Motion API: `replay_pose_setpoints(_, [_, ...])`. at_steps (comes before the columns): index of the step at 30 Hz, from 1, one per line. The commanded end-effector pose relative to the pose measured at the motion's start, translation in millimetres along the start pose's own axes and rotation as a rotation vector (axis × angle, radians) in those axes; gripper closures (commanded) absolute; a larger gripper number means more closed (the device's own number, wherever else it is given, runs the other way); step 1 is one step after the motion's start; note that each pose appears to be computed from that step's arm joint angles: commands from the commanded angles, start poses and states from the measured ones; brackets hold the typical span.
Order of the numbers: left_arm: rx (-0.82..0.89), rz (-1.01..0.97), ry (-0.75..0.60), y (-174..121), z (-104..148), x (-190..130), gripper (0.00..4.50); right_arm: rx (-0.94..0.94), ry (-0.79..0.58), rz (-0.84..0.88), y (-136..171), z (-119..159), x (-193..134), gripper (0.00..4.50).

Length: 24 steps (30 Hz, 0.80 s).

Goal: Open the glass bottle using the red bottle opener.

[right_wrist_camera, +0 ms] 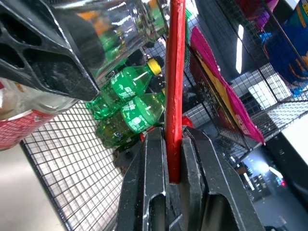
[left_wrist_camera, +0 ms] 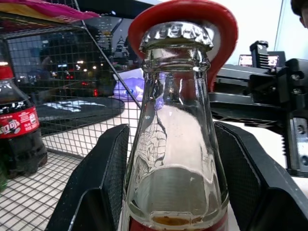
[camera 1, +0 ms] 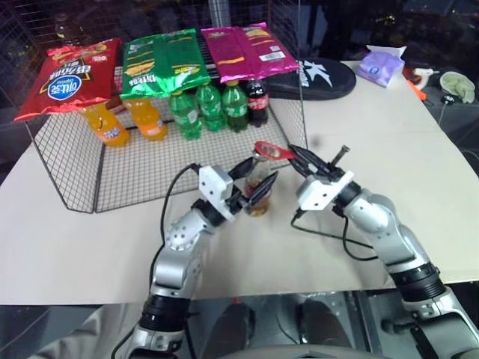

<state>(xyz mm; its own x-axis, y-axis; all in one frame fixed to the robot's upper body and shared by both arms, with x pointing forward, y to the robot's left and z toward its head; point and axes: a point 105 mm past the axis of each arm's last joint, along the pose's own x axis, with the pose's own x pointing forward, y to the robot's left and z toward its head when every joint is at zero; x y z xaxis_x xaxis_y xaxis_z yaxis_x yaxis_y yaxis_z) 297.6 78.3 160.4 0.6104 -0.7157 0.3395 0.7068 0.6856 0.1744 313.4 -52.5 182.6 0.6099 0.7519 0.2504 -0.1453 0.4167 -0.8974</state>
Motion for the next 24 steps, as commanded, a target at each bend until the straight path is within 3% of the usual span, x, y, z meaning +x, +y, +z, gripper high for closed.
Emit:
replay_pose_setpoints(1, [0.068, 0.026, -0.013, 4, 8, 0, 2.28, -0.012, -0.052, 0.062, 14, 12, 5, 4.5])
replay_pose_setpoints(5, [0.083, 0.051, -0.013, 8, 8, 1, 2.28, 0.006, -0.074, 0.084, 18, 16, 5, 4.5])
replay_pose_setpoints(16, [0.076, 0.032, 0.002, 3, 3, 2, 2.28, 0.329, -0.175, 0.178, 26, 30, 3, 4.5])
replay_pose_setpoints(24, [0.069, 0.013, 0.008, 3, 3, 3, 2.28, 0.211, -0.2, 0.223, 35, 32, 10, 4.5])
